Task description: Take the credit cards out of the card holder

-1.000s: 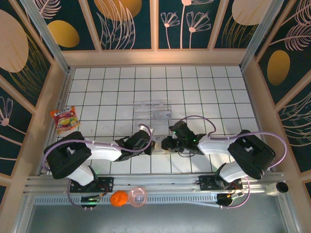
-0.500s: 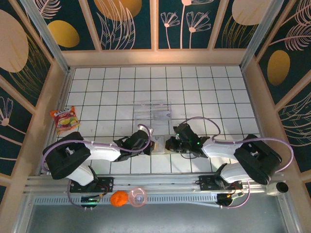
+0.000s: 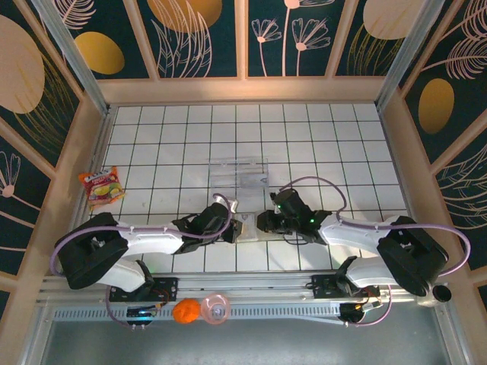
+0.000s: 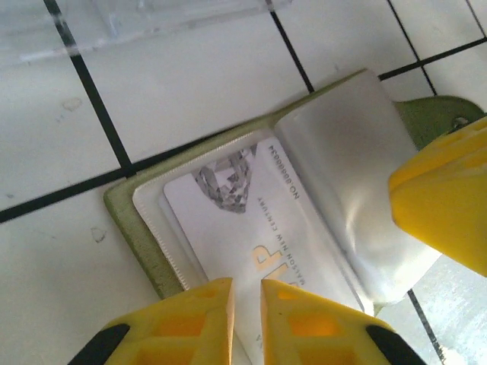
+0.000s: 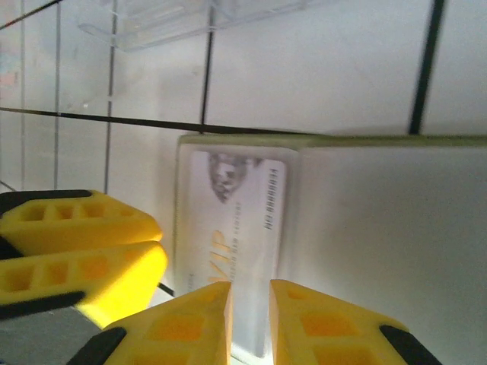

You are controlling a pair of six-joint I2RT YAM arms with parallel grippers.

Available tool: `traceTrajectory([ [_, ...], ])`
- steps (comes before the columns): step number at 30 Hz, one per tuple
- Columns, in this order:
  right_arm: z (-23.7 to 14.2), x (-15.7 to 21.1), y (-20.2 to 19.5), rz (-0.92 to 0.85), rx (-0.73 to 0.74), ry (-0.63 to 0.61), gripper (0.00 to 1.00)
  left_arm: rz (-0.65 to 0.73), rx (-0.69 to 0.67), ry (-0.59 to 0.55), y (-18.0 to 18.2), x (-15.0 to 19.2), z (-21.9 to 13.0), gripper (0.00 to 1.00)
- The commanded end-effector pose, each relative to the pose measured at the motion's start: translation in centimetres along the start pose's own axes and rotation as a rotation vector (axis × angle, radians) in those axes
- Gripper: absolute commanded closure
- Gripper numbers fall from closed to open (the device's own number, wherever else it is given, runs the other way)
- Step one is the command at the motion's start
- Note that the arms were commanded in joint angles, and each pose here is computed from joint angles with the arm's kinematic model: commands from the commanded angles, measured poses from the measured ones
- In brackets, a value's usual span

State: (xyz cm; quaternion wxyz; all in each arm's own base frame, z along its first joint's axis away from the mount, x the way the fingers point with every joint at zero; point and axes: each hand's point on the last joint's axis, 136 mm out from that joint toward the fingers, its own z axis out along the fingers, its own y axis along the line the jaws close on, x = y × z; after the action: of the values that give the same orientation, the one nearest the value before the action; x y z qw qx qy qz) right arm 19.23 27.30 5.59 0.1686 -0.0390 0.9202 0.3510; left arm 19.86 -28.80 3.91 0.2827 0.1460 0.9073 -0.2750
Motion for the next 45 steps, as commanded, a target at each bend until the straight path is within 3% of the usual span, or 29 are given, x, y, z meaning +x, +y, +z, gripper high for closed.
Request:
traceTrajectory([
  [1,0.7,-1.0,1.4,-0.041,-0.028,0.001,0.78,0.01,-0.087,-0.002,1.8,0.2,0.1,0.7],
  [9,2.0,-0.6,0.6,-0.033,0.017,0.049,0.78,0.025,-0.129,0.007,2.7,0.6,1.4,0.74],
  [13,2.3,-0.3,-0.4,-0.022,0.057,0.061,0.78,0.016,-0.175,0.034,3.9,1.5,1.8,0.84],
  [27,2.4,-0.1,-1.8,0.024,0.102,0.057,0.79,0.0,-0.176,0.131,4.8,4.5,2.6,0.98],
  [45,1.4,-0.4,-0.2,0.042,-0.029,0.018,0.75,0.008,-0.158,0.211,4.9,6.3,3.7,1.0],
])
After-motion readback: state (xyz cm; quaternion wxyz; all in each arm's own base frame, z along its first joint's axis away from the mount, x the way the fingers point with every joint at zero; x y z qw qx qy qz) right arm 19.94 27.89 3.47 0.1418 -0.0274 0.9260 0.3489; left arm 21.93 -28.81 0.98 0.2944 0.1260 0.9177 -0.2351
